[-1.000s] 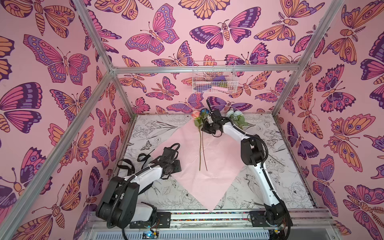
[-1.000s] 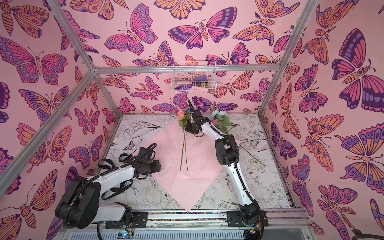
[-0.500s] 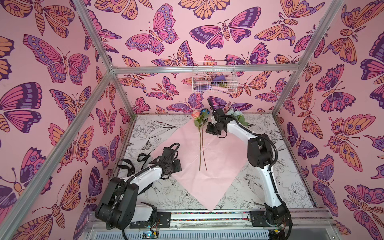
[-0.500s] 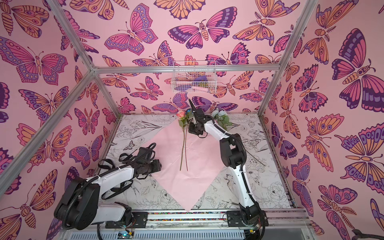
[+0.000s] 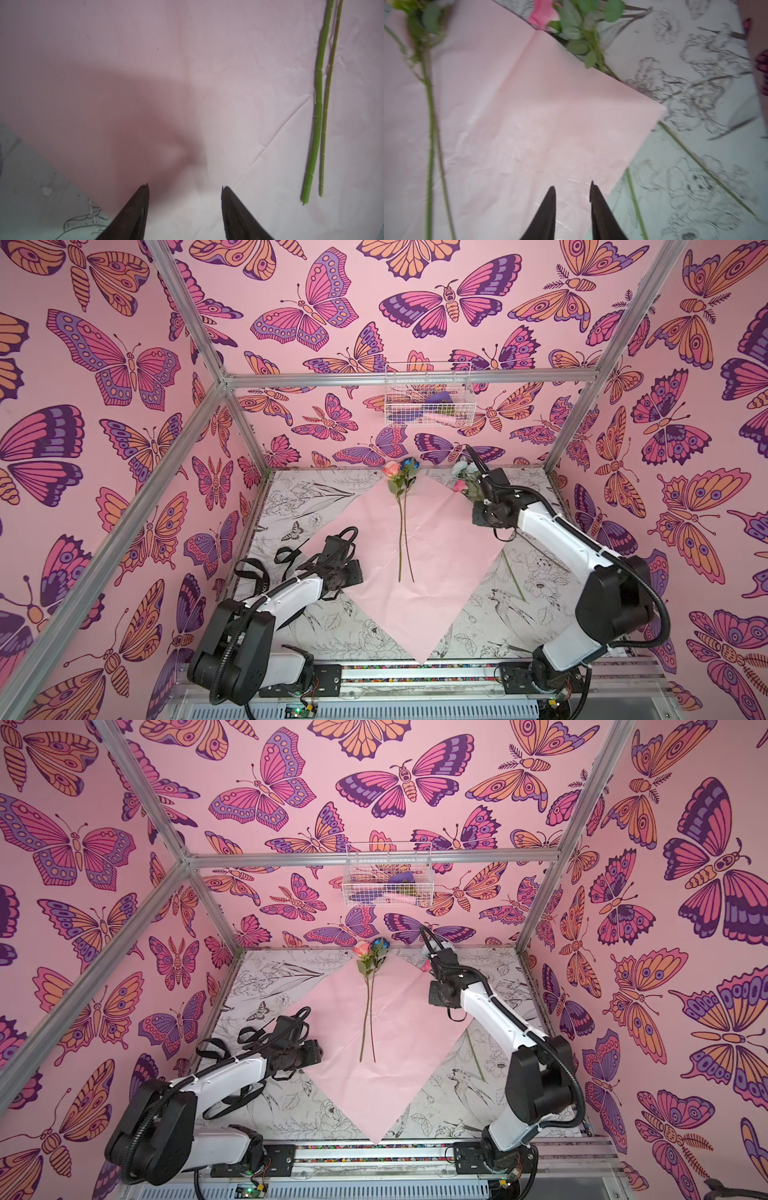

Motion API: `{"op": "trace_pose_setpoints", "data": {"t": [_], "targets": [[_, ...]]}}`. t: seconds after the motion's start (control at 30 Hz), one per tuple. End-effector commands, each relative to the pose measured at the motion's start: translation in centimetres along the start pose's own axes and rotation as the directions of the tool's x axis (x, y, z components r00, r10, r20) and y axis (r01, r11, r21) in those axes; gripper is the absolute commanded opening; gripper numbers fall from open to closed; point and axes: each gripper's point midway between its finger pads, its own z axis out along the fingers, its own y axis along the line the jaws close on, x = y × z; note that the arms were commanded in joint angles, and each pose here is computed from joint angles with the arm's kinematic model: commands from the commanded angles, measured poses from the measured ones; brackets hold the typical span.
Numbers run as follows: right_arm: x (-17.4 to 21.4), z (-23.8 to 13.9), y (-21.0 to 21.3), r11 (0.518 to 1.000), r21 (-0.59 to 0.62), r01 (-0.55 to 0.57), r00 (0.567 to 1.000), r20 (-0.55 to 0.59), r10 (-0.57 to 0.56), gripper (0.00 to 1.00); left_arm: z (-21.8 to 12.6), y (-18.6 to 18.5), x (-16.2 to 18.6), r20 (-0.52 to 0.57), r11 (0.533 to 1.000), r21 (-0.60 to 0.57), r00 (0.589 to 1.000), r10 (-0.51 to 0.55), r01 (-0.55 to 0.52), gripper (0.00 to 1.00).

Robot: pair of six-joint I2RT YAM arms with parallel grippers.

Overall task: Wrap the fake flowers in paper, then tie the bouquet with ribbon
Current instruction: 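Withdraw the right gripper toward the remaining flowers beside the paper, then grasp another flower stem with the right gripper and lift it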

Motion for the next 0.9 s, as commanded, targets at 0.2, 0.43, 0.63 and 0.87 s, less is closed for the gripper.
{"op": "trace_pose_setpoints", "data": {"t": [0.2,0.43,0.63,0.87], "targets": [[7.3,1.3,-9.1,0.981,0.169,-0.090,0.987,-0.117,0.111,0.33,0.4,0.7,0.8,-0.025,1.000,-0.016,1.000,-0.013,0.013,0.58],[8.9,4.5,-8.7,0.987,0.117,-0.106,0.972,-0.197,0.128,0.41,0.2,0.8,1.1,-0.026,1.000,-0.015,0.999,-0.020,0.020,0.58],[9.9,7.8,-7.4,0.993,0.089,-0.083,0.954,-0.280,0.105,0.44,0.1,0.9,1.2,-0.023,1.000,-0.012,0.999,-0.026,0.026,0.58],[10.2,9.8,-7.0,0.993,0.093,-0.071,0.940,-0.327,0.098,0.47,0.2,0.6,1.3,-0.035,0.999,0.000,0.999,-0.033,0.033,0.58]]}}
